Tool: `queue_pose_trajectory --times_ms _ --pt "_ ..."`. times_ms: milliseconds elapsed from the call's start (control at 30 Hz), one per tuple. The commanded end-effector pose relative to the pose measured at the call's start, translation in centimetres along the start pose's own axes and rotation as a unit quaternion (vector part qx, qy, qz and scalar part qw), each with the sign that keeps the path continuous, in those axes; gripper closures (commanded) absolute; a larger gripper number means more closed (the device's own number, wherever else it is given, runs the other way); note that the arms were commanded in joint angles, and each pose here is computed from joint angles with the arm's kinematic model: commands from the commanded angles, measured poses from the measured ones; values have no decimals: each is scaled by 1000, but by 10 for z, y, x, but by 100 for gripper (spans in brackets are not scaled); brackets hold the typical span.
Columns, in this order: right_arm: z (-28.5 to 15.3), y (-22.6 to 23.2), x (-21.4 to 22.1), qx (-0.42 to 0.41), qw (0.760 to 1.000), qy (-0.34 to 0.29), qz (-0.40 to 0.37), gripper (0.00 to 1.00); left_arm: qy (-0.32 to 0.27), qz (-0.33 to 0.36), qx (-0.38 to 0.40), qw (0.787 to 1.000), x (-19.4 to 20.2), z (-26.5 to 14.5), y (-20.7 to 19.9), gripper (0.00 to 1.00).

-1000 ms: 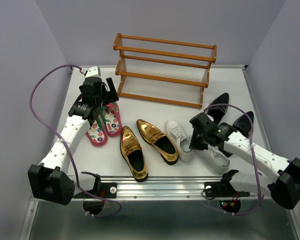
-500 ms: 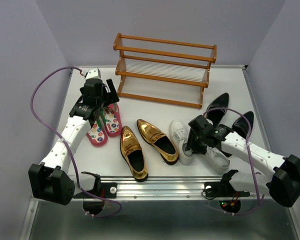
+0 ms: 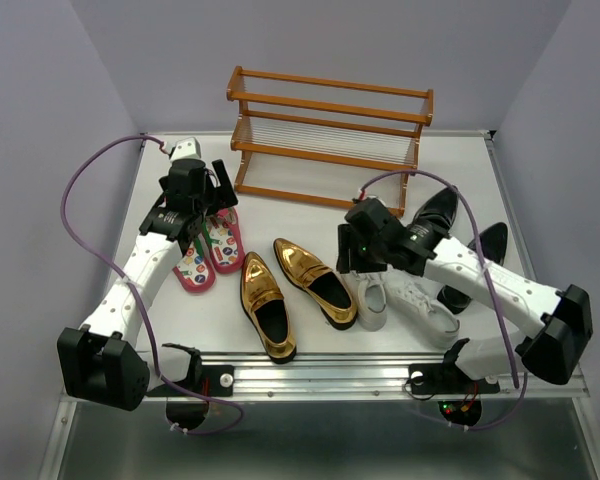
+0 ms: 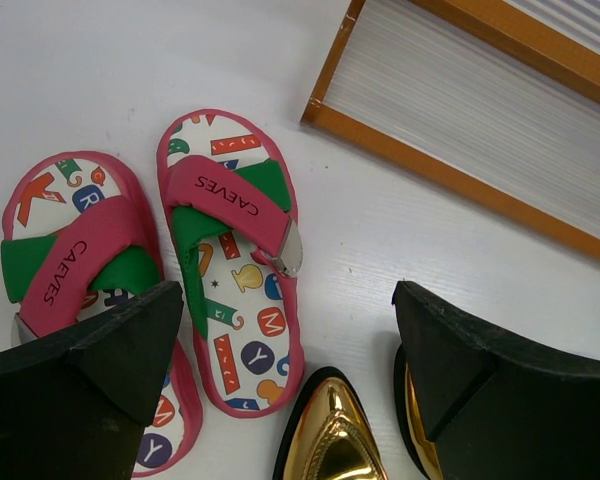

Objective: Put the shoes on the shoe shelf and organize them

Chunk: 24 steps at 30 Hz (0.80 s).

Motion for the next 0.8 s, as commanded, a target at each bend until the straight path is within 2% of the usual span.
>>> queue_pose_trajectory --times_ms 0,200,300,333,367,467,533,767 --pt "18 15 12 4 995 51 -86 39 -20 -10 5 1000 -7 -7 -3 1" --pt "39 12 36 15 991 96 -96 41 -15 -9 0 1000 -6 -6 -2 1" --pt "47 15 48 -6 988 115 -105 46 -13 -8 0 1000 -4 -6 -1 1" --pt "49 17 53 -10 987 120 -110 48 -11 -8 0 1000 -3 -6 -1 1" --pt "52 18 53 -15 987 118 -110 55 -11 -9 0 1000 -3 -6 -1 1" --pt "58 23 55 -24 986 121 -116 68 -11 -11 2 1000 -3 -8 -1 1" --pt "59 29 57 -34 984 121 -126 72 -12 -10 2 1000 -3 -10 0 1" --pt "68 47 58 -42 980 123 -148 75 -16 -10 0 1000 -4 -12 2 1"
Point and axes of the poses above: each gripper's point midway between its finger pads, its own z axis out along the fingers, its own y axis along the line the jaws close on, x = y × z, the point moved 9 cm from there along -z, back along the fingers, and after that the axes turned 15 degrees about -z, right-handed, at the moved point
